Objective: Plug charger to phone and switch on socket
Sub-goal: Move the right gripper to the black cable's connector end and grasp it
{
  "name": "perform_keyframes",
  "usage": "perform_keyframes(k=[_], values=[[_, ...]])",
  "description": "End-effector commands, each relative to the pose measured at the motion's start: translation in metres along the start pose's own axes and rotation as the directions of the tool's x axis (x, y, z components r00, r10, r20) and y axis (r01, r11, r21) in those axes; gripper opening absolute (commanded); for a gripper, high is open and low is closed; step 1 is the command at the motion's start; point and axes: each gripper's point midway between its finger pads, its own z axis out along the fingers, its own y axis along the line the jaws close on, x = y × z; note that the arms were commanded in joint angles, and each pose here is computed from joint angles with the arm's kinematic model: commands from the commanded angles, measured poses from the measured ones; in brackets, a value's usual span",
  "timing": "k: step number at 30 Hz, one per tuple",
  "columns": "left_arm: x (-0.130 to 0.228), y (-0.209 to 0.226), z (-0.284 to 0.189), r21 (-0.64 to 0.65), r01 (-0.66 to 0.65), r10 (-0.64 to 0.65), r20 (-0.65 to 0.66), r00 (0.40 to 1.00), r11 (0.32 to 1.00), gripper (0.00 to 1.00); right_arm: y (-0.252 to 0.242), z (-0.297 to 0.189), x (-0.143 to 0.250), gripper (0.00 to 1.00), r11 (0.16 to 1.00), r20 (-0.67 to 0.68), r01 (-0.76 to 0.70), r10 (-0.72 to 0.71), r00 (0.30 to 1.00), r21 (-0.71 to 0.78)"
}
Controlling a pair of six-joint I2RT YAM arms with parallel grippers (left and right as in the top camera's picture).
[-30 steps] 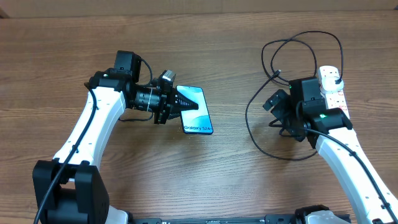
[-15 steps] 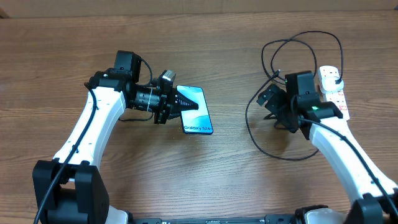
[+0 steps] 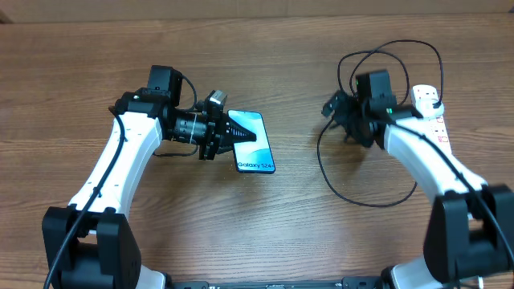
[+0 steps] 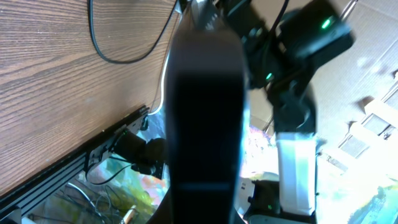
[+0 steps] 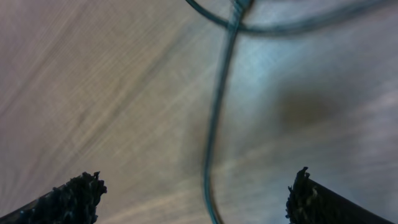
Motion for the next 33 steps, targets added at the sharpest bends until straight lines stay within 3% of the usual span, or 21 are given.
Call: perform_keyframes(k=[1, 11, 21, 28, 33], values=[[0.004, -0.009, 0.0, 0.045, -0.025, 0.026, -0.028, 0.999, 0.999, 0.04, 0.01, 0.007, -0.02, 0.95, 1.0, 0.026, 0.015, -0.016, 1.0, 0.016], [0.003, -0.008, 0.0, 0.037, -0.025, 0.026, -0.023, 0.999, 0.999, 0.04, -0.003, 0.026, -0.048, 0.8, 0.993, 0.151, -0.002, -0.016, 0.988, 0.119], [0.002, -0.007, 0.0, 0.032, -0.023, 0.024, -0.02, 1.0, 0.999, 0.05, -0.021, 0.072, -0.034, 0.66, 0.985, 0.094, 0.001, -0.017, 0.995, 0.173], [0.0, -0.004, 0.0, 0.018, -0.007, 0.008, -0.011, 1.0, 1.0, 0.04, -0.015, 0.081, -0.041, 0.63, 0.99, 0.126, -0.001, -0.017, 0.992, 0.142], [-0.002, -0.004, -0.002, 0.017, 0.031, -0.031, -0.001, 1.0, 0.999, 0.04, -0.019, 0.089, -0.038, 0.5, 0.988, 0.114, -0.001, -0.017, 0.993, 0.153]])
